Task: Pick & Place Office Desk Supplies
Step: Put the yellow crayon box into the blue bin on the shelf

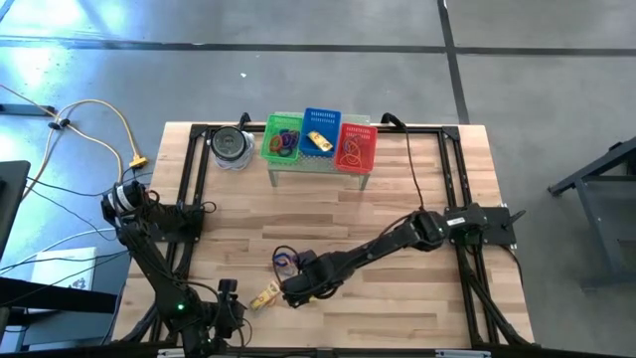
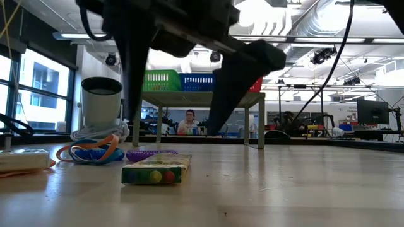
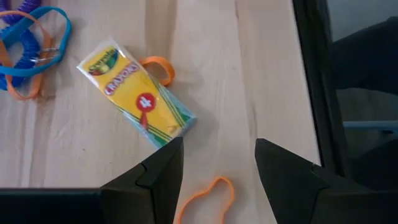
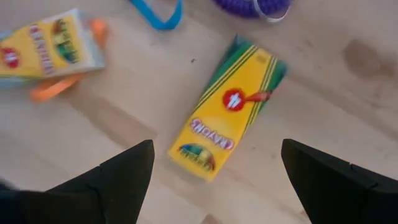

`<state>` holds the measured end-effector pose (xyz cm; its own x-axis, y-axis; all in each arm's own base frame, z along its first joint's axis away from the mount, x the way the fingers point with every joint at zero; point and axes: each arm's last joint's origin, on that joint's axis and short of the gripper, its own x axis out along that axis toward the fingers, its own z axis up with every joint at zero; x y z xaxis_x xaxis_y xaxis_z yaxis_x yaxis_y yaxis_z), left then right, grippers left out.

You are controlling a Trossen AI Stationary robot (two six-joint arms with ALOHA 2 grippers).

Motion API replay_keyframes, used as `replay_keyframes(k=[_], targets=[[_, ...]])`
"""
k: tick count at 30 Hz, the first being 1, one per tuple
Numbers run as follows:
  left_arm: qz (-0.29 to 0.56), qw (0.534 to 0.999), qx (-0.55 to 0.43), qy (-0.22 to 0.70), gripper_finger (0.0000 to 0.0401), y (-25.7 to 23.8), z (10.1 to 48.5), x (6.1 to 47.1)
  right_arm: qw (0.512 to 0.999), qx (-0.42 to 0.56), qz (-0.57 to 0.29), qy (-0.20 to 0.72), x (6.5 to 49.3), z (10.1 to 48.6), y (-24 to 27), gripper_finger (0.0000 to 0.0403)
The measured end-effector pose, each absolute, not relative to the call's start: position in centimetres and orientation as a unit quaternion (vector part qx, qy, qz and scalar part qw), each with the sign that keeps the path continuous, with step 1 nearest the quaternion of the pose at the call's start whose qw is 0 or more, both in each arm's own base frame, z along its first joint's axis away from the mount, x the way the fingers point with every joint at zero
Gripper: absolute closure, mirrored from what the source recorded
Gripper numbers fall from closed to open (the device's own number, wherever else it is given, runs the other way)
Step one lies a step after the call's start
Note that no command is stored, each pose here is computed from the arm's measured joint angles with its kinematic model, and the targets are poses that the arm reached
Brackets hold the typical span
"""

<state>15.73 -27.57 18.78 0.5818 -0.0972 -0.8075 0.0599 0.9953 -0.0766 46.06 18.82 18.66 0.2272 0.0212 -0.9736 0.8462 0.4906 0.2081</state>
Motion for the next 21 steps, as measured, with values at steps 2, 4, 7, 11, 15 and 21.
replay_keyframes(k=[2,4,7,11,15,21], targets=[[-0.044,0.889,-0.019,0.456,0.0208,-27.6,18.8,15.7,0.671,0.401,-0.310,0.541,46.3,18.1,18.6,0.0061],[-0.045,0.889,-0.016,0.456,0.0208,-27.6,18.8,15.7,0.668,0.403,-0.310,0.543,46.5,17.8,18.5,0.0061],[-0.046,0.889,-0.012,0.455,0.0208,-27.5,18.8,15.7,0.657,0.411,-0.321,0.545,46.8,16.8,18.1,0.0061],[-0.045,0.890,-0.007,0.453,0.0208,-27.5,18.8,15.7,0.634,0.415,-0.328,0.564,47.0,15.7,17.5,0.0061],[-0.045,0.890,-0.004,0.454,0.0208,-27.5,18.7,15.7,0.623,0.419,-0.337,0.568,47.3,15.0,16.9,0.0061],[-0.045,0.890,-0.004,0.454,0.0208,-27.5,18.8,15.7,0.612,0.425,-0.338,0.575,47.4,14.8,16.4,0.0061]])
